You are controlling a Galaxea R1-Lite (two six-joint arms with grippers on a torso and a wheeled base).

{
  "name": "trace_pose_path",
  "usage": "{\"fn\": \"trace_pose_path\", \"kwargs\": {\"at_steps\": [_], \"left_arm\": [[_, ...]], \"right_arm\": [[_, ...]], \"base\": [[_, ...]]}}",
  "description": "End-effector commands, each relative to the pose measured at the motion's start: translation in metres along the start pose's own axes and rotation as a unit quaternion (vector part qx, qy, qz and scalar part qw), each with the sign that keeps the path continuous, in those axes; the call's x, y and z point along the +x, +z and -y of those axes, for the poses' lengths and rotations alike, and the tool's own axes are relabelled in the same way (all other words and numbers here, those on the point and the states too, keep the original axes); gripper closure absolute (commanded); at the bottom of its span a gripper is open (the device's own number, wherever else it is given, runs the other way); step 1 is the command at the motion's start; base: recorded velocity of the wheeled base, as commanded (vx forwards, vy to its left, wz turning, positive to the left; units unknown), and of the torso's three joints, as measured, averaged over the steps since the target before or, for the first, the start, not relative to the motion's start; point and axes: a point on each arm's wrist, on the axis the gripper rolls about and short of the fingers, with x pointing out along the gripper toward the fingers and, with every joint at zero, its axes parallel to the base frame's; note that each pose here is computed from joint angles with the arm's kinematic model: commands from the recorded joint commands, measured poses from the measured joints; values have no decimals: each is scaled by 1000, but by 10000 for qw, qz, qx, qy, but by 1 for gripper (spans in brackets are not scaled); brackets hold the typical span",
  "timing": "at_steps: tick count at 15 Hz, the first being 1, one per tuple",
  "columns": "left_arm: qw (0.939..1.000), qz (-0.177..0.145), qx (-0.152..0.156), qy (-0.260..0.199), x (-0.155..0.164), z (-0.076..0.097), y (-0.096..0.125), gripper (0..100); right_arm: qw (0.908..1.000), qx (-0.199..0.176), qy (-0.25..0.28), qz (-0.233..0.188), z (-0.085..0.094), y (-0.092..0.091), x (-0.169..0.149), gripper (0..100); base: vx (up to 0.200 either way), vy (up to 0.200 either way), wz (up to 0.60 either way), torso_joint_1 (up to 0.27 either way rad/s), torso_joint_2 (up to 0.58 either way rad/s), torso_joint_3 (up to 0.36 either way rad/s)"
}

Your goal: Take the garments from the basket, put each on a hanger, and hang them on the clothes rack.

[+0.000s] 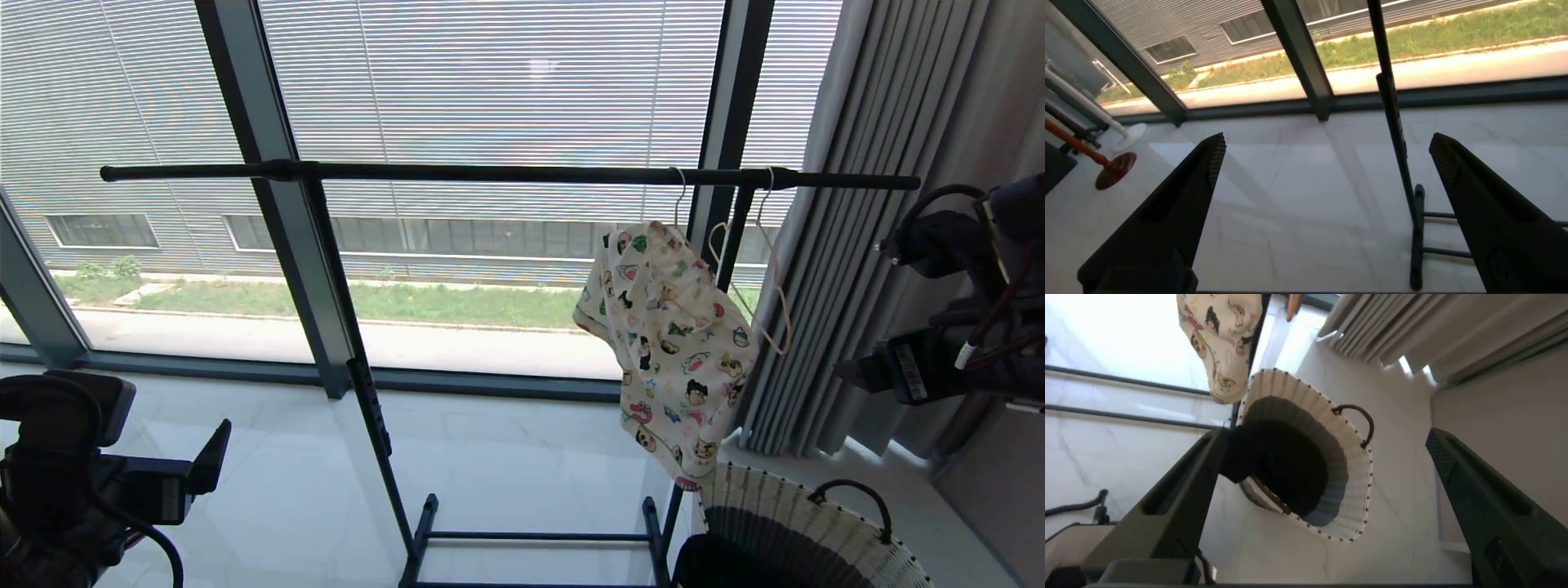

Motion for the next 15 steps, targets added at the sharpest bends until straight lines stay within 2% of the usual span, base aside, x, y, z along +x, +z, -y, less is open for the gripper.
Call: {"fn": "trace_pose_path", "kwargs": {"at_steps": [1, 9, 11, 15], "left_arm": [[10000, 56, -24, 24, -2, -1, 1, 0], [10000, 3, 5, 2, -10, -2, -6, 0], [10000, 9, 3, 5, -9, -2, -5, 0], [10000, 3, -2, 2, -10, -2, -6, 0]], "right_arm": [[10000, 6, 34, 90, 6, -9, -13, 0], [9995, -273, 14, -141, 17, -58, -29, 0], [9993, -312, 3, -215, 17, -64, -29, 0], [9991, -344, 2, -250, 17, -65, -27, 0]], "base": [[0, 0, 0, -159, 378, 212], [0, 0, 0, -218, 496, 278], [0, 0, 0, -208, 488, 283], [0, 0, 0, -194, 482, 288]]}}
